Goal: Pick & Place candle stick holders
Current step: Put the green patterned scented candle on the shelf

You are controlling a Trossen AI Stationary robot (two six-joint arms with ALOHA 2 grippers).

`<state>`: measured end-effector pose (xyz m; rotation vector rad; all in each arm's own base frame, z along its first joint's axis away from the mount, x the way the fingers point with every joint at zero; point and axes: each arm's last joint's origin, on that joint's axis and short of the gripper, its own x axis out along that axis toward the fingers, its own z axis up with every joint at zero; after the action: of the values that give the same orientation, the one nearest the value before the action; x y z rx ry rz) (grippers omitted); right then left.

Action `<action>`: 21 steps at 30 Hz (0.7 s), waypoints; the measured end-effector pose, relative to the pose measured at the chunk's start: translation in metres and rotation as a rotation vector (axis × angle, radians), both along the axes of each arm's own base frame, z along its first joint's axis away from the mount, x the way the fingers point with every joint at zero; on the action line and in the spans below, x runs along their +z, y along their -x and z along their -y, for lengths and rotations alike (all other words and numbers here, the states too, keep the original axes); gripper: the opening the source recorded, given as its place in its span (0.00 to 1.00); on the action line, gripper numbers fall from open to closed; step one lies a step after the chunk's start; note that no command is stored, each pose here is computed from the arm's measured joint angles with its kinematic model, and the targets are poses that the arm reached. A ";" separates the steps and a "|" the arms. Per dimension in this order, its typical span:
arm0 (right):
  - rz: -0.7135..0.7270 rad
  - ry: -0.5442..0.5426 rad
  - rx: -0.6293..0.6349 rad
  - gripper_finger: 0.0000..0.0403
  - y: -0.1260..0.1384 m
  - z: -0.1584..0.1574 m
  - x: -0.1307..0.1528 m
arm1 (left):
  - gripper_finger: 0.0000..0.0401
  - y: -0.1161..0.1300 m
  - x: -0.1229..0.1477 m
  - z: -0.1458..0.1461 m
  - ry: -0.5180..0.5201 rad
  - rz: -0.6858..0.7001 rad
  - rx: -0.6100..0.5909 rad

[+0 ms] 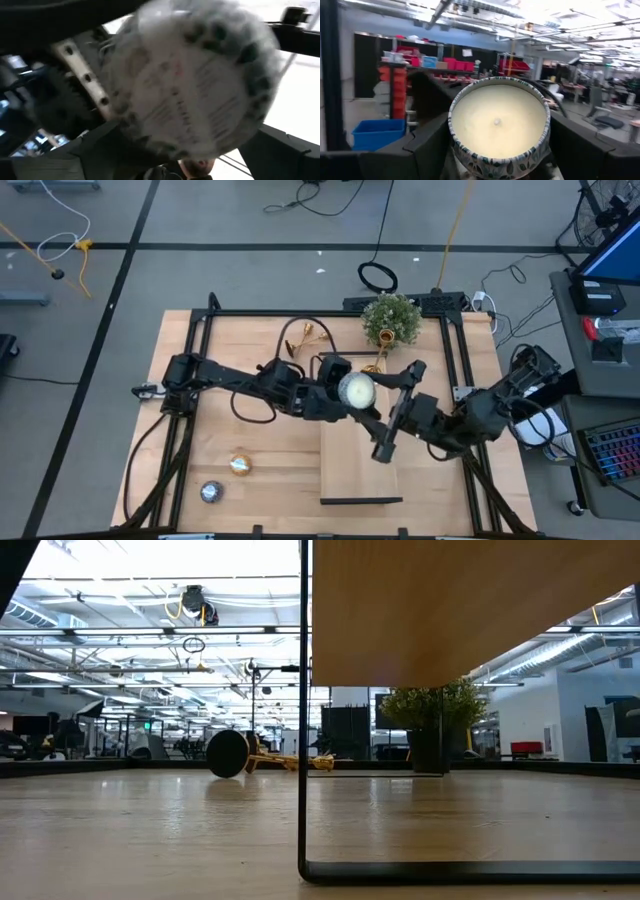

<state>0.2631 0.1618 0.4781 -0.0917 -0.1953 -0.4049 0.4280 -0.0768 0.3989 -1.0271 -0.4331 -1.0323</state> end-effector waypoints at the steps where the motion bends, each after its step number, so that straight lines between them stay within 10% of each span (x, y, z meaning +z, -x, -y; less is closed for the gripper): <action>1: -0.002 0.001 -0.001 0.71 0.001 -0.001 0.000 | 0.91 -0.001 -0.001 0.000 0.002 -0.013 0.004; 21: 0.000 -0.140 0.011 0.71 0.090 -0.003 0.036 | 0.86 -0.007 -0.008 -0.011 -0.194 -0.299 -0.251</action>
<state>0.1731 0.1649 0.5141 0.0470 -0.1669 -0.4064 0.4352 -0.0660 0.3911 -1.0563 0.0423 -1.0970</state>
